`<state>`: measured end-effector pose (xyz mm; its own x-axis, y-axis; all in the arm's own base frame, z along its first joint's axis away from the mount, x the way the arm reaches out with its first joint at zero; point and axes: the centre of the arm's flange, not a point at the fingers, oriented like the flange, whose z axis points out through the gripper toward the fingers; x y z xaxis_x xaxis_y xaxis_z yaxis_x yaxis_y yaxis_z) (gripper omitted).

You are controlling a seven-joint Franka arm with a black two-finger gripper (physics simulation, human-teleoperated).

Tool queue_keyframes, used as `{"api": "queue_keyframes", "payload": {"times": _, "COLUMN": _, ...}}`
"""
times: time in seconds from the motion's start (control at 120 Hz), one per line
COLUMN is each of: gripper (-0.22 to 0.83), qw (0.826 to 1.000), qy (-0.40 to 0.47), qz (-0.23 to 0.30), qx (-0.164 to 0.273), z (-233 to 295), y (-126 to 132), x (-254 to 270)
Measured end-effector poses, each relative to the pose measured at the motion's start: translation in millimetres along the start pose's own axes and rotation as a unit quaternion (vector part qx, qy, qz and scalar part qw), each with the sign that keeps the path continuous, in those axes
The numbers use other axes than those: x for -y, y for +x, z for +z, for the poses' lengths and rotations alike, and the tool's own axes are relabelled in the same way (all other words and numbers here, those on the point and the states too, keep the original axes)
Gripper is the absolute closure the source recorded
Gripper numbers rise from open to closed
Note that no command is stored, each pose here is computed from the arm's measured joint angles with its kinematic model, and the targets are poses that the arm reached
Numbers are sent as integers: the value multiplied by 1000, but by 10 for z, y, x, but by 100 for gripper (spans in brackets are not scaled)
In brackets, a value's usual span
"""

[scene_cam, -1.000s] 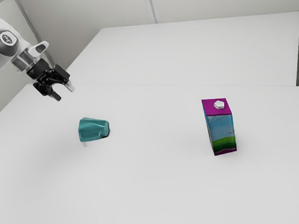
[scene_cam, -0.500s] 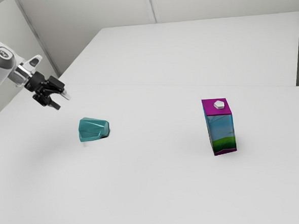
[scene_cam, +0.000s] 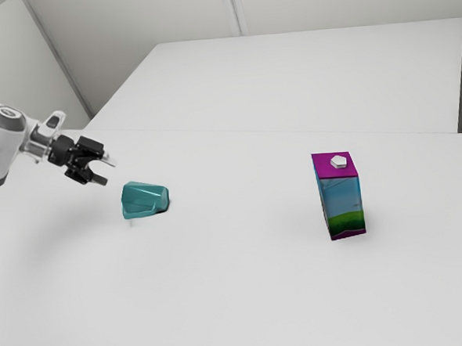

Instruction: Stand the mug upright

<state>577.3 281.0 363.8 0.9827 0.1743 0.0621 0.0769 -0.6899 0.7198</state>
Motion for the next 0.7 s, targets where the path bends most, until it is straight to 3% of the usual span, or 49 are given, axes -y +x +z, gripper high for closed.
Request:
{"api": "queue_keyframes", "payload": {"times": 0.325, "gripper": 2, "qw": 997, "qy": -52, "qz": 25, "qx": -51, "z": 182, "y": 42, "x": 396}}
{"api": "queue_keyframes", "payload": {"times": 0.7, "gripper": 2, "qw": 995, "qy": -69, "qz": 50, "qx": -52, "z": 424, "y": -34, "x": 688}}
